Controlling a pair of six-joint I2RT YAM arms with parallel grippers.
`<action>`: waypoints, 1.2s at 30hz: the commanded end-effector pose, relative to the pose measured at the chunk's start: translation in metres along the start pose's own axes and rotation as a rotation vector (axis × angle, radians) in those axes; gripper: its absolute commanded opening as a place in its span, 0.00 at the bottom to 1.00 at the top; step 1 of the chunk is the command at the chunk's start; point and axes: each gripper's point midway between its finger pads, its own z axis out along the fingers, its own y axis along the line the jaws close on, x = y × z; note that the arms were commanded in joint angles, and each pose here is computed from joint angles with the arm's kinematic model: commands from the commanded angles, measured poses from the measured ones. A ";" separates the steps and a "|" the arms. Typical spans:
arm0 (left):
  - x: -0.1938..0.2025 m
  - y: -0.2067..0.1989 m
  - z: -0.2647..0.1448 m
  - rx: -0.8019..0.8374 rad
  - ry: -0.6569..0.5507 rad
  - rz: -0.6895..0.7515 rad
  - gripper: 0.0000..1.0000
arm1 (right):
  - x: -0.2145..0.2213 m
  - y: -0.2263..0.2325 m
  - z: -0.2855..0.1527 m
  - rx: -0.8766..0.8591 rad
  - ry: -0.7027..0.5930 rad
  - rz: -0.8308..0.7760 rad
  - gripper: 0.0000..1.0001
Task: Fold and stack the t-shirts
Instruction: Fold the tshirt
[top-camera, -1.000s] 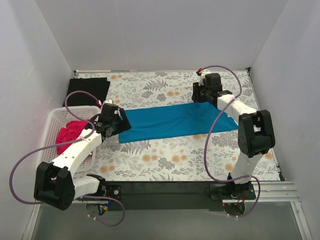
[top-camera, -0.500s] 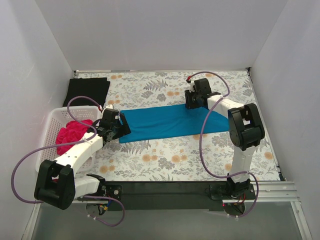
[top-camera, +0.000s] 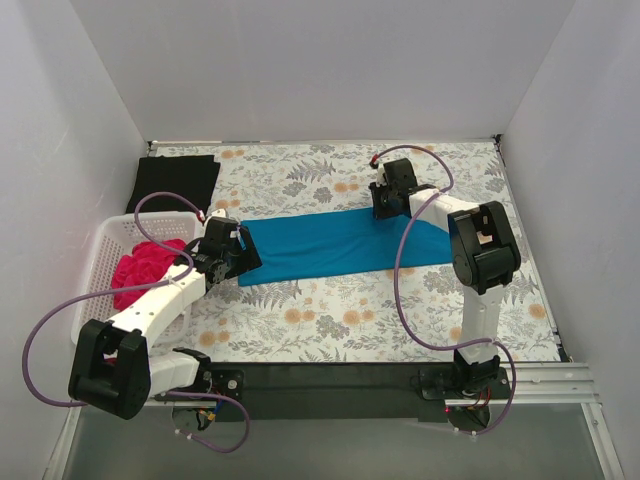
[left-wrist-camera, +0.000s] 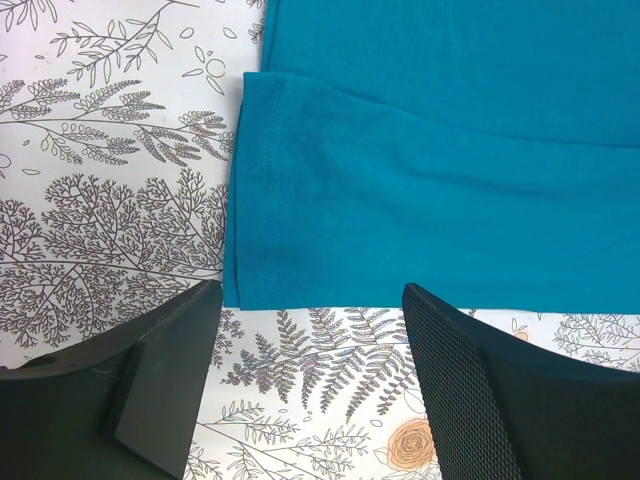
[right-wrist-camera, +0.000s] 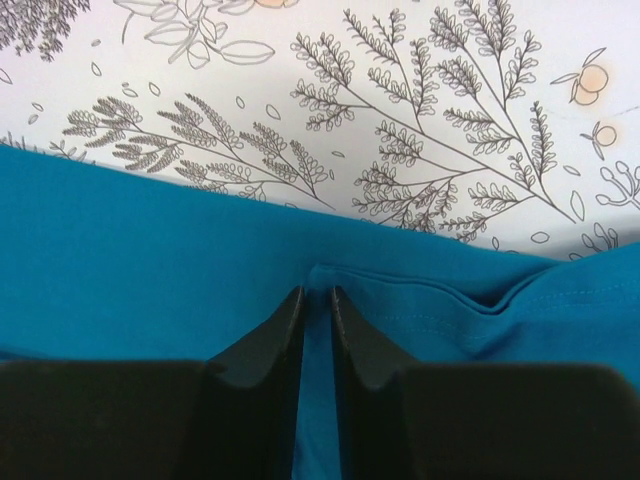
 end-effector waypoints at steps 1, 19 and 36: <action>-0.013 -0.003 -0.003 0.003 -0.042 0.007 0.72 | -0.020 0.002 0.002 0.005 -0.046 -0.027 0.17; -0.009 -0.003 -0.001 0.002 -0.021 0.016 0.72 | -0.045 0.042 -0.031 -0.110 -0.144 -0.193 0.01; -0.005 -0.005 0.001 0.015 -0.001 0.027 0.72 | -0.020 0.062 -0.032 -0.226 -0.113 -0.288 0.30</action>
